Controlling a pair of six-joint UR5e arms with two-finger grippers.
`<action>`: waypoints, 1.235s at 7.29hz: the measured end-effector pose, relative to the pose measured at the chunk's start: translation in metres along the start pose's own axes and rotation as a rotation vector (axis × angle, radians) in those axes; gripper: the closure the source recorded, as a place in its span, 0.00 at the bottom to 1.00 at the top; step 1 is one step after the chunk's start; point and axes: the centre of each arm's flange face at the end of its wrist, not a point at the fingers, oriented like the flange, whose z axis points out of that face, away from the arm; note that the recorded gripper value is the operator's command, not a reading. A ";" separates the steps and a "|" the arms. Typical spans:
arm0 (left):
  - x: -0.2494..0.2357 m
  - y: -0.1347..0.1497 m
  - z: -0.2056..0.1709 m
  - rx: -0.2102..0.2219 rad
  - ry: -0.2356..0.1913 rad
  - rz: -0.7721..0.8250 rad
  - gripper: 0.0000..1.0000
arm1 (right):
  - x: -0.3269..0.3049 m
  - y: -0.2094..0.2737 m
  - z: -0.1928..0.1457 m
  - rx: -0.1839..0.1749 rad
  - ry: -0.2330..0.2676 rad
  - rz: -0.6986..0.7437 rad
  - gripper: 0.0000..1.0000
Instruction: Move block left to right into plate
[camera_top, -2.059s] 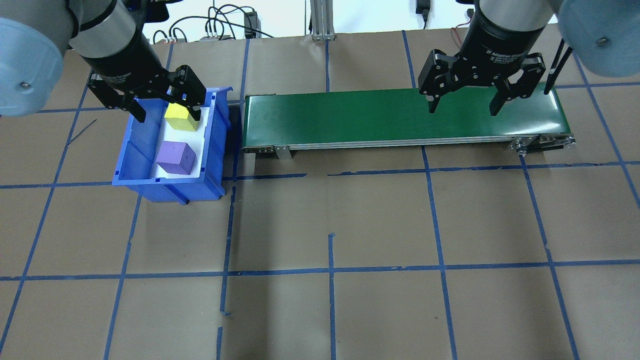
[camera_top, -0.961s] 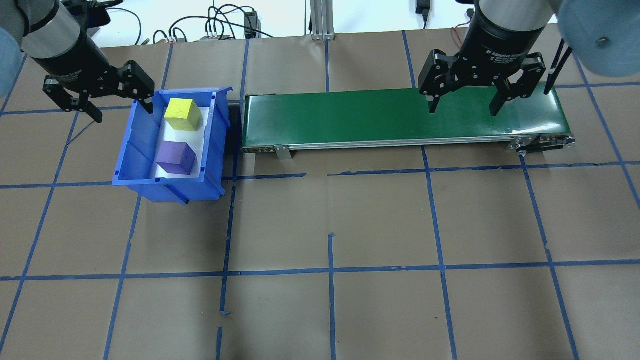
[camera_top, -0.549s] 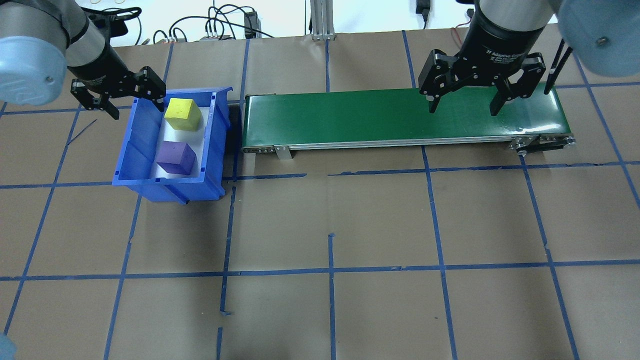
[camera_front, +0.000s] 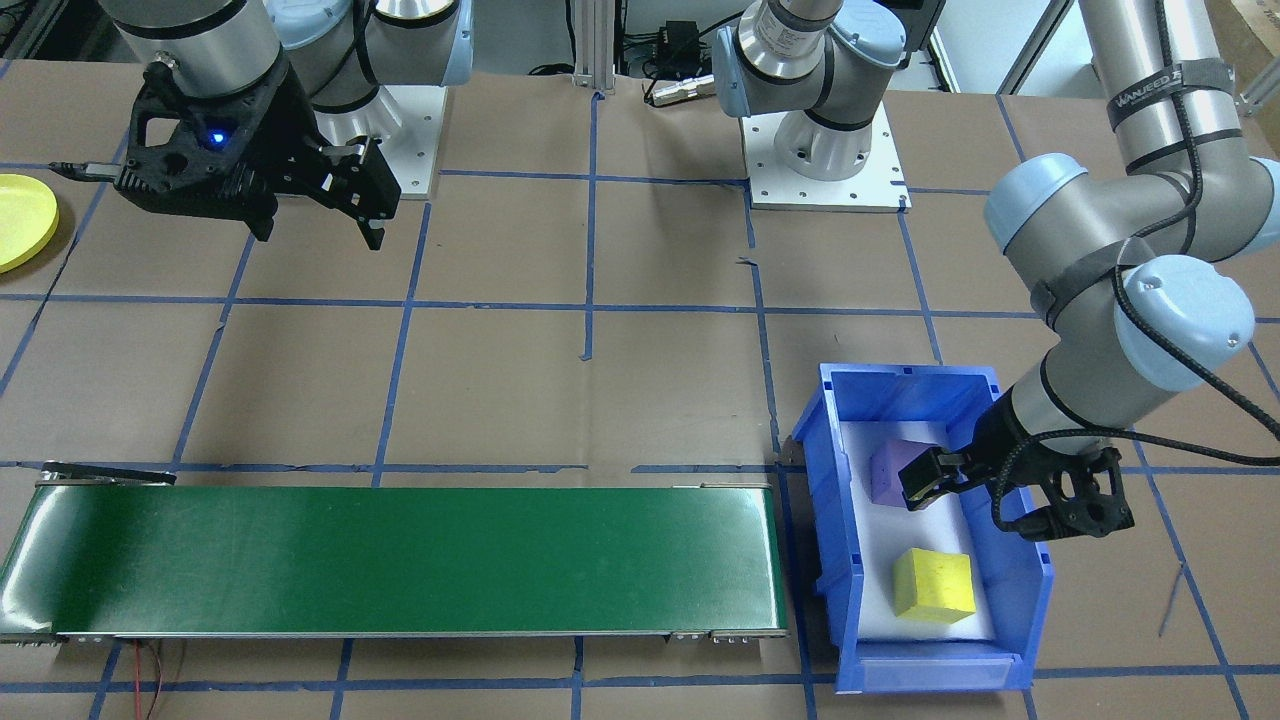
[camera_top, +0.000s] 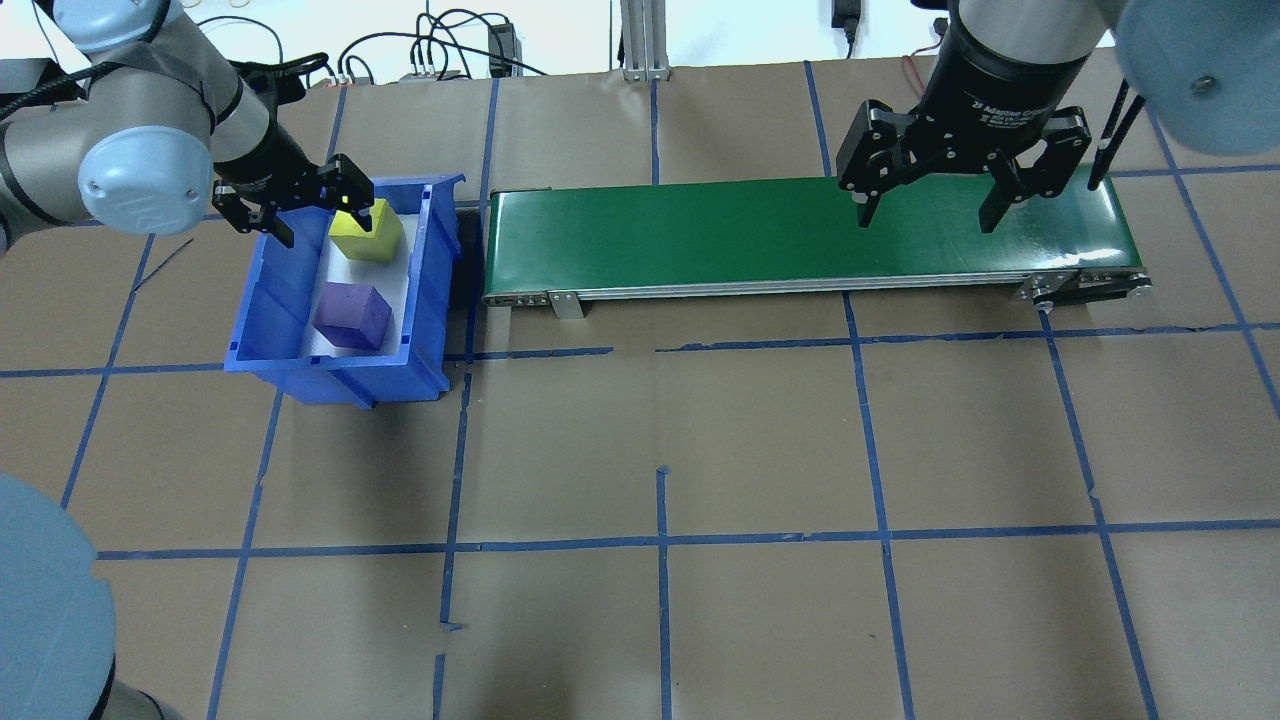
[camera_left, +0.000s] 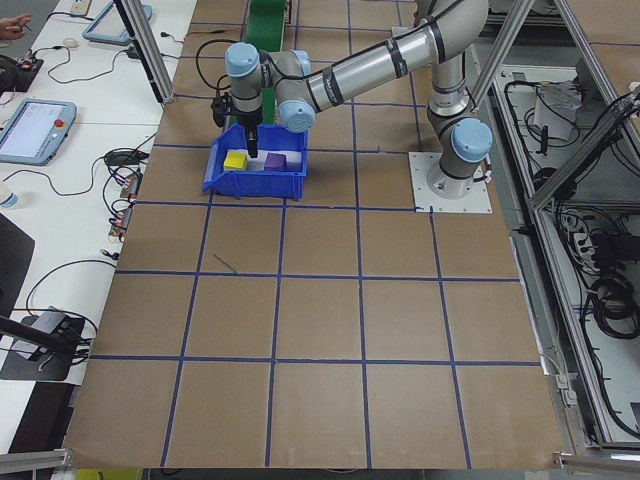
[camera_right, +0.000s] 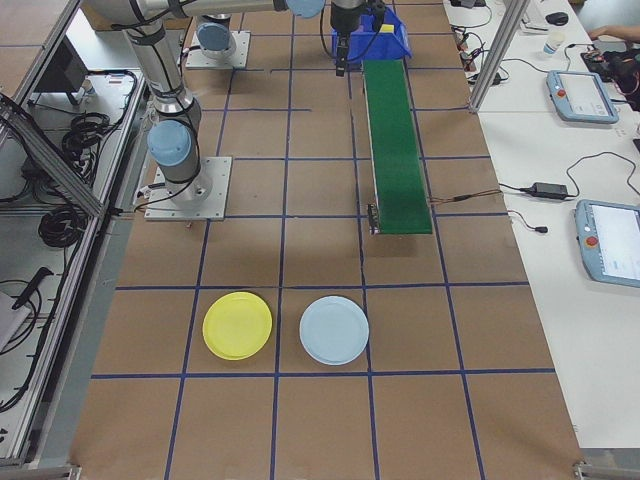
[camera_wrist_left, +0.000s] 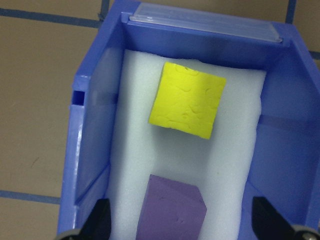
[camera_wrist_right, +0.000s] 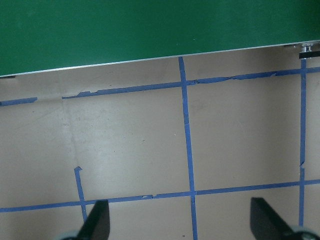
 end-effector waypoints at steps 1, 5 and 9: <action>0.001 0.001 0.004 -0.005 0.009 0.001 0.00 | 0.000 0.000 0.000 0.000 0.000 0.000 0.00; 0.002 0.000 0.005 0.001 0.017 -0.004 0.00 | 0.000 0.000 0.000 0.001 0.000 -0.001 0.00; 0.002 0.000 0.006 -0.001 0.020 -0.008 0.00 | 0.000 0.000 0.000 0.000 0.000 0.000 0.00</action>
